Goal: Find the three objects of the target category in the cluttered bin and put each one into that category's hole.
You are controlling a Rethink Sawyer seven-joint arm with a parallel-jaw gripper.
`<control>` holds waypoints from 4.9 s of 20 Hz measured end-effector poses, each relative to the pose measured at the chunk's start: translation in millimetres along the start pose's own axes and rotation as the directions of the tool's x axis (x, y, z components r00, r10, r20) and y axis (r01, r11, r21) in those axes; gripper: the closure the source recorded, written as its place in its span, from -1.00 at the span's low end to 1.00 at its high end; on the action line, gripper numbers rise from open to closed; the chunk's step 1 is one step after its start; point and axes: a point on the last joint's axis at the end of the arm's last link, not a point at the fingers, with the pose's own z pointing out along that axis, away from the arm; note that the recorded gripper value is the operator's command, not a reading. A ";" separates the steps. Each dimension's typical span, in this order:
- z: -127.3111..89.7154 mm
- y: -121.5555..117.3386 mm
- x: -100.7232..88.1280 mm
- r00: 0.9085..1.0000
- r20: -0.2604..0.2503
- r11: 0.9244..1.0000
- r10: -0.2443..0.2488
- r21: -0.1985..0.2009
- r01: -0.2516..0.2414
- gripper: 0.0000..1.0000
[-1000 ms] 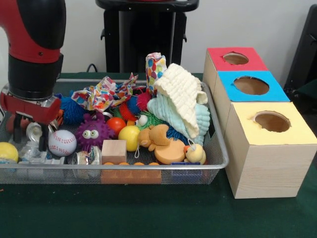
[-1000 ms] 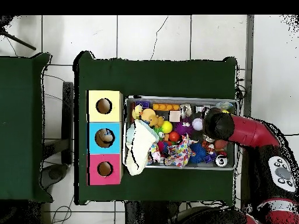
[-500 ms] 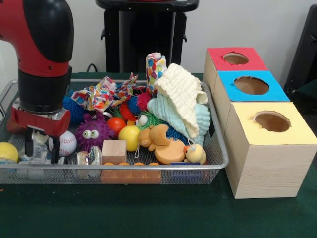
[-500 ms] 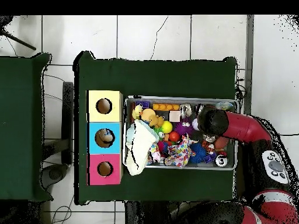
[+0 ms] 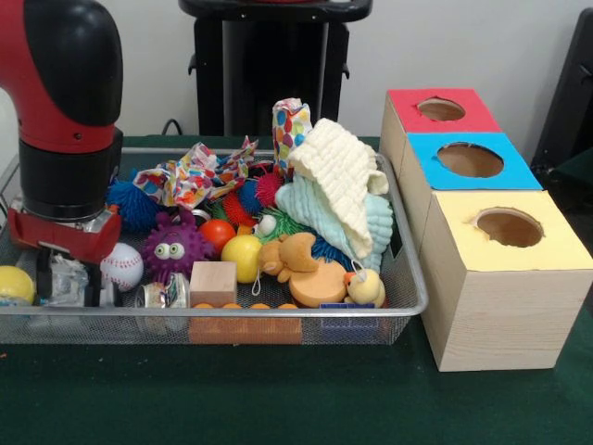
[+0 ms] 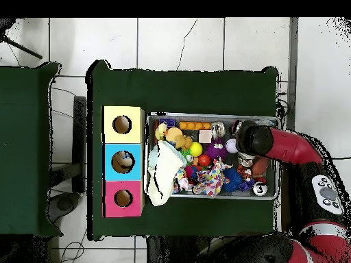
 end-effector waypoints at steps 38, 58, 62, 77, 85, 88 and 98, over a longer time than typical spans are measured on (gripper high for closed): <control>-5.4 -16.8 -1.9 0.999 -0.042 0.999 0.035 -0.013 -0.035 -1.00; -15.4 -23.1 19.9 0.994 -0.096 0.997 0.055 -0.045 -0.059 -1.00; -19.5 -21.5 26.3 0.992 -0.118 0.997 0.051 -0.047 -0.057 -1.00; -4.4 -32.5 42.3 0.986 -0.151 0.995 0.074 -0.053 -0.083 -1.00; -1.4 -39.2 41.4 0.987 -0.146 0.996 0.071 -0.044 -0.078 -1.00; 1.6 -41.3 40.1 0.988 -0.140 0.997 0.061 -0.037 -0.067 -1.00; 10.6 -40.9 43.0 0.989 -0.142 0.998 0.045 -0.034 -0.050 -1.00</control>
